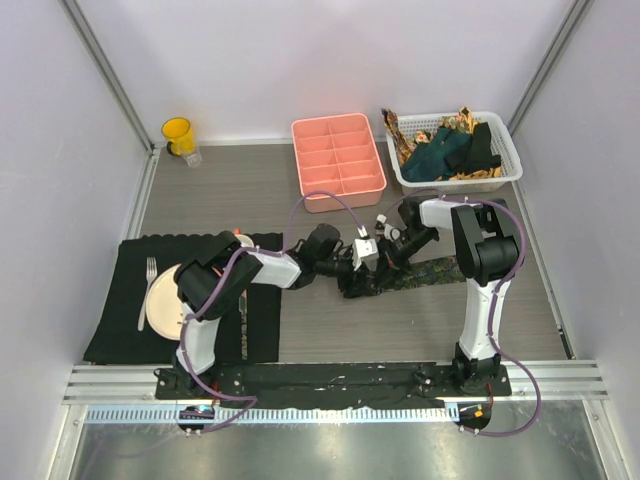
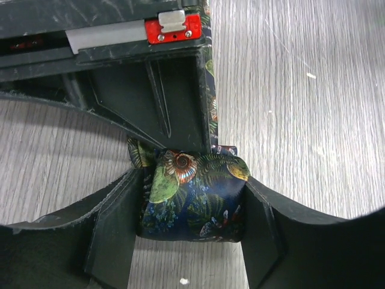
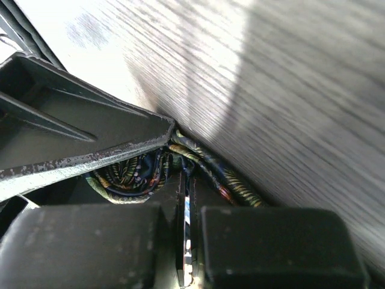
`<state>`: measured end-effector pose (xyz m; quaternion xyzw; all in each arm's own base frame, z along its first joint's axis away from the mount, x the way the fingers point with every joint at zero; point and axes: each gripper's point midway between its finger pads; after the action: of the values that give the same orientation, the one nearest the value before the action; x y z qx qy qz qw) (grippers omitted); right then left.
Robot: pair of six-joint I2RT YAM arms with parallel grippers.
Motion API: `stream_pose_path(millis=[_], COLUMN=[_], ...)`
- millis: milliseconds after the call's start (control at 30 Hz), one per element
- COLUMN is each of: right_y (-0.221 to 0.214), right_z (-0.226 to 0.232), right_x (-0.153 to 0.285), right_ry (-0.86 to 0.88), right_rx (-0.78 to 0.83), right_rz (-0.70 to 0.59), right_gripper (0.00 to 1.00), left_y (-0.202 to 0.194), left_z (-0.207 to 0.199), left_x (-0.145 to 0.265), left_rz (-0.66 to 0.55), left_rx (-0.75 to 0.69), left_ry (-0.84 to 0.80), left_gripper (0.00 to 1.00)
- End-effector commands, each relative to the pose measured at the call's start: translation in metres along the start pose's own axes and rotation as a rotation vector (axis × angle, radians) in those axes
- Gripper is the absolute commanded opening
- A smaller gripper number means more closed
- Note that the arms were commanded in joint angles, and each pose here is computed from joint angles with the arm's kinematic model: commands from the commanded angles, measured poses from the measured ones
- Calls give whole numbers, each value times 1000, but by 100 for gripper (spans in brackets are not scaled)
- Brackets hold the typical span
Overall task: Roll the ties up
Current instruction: Roll the tie at the center of the board.
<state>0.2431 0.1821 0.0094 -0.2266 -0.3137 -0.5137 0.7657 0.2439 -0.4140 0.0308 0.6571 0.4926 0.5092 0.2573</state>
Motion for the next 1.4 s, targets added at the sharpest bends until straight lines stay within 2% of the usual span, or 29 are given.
stream_pose_path(millis=[0, 633, 867, 967, 1067, 1167, 1200, 1267, 1300, 1367], right_y=[21, 27, 25, 24, 23, 23, 24, 24, 28, 23], right_z=[-63, -67, -64, -61, -55, -46, -44, -34, -31, -24], right_x=[-19, -24, -25, -25, -24, -20, -17, -9, -3, 6], right_ry=[-218, -228, -209, -203, -184, -161, -162, -153, -151, -143], right_rx=[16, -45, -53, -51, -50, -32, -28, -3, 8, 19], right_rz=[-55, -89, -92, -93, -100, -107, -111, -113, -121, -99], right_gripper=[1, 1, 1, 1, 1, 1, 4, 10, 16, 18], left_y=[27, 0, -18, -33, -49, -66, -67, -78, -83, -92], left_z=[-13, 1, 18, 26, 35, 41, 42, 41, 40, 38], left_x=[-9, -20, -27, -24, -18, -10, -8, -1, 1, 8], left_rz=[-135, -137, -47, 24, 111, 222, 237, 306, 337, 387], left_rx=[4, 28, -27, -40, -62, -45, -45, -34, -25, -15], left_ry=[-60, 30, 158, 204, 254, 291, 296, 299, 301, 289], left_gripper=[63, 62, 59, 47, 43, 30, 24, 19, 14, 10])
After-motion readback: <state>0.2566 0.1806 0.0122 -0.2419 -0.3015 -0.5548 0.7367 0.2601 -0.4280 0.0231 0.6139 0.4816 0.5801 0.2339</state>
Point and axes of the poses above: each gripper's point midway between its finger pads, its own x axis back along the fingers, its own z axis along the line the jaws close on, y = z × x, and after that the axes turned 13 degrees about x, right-handed
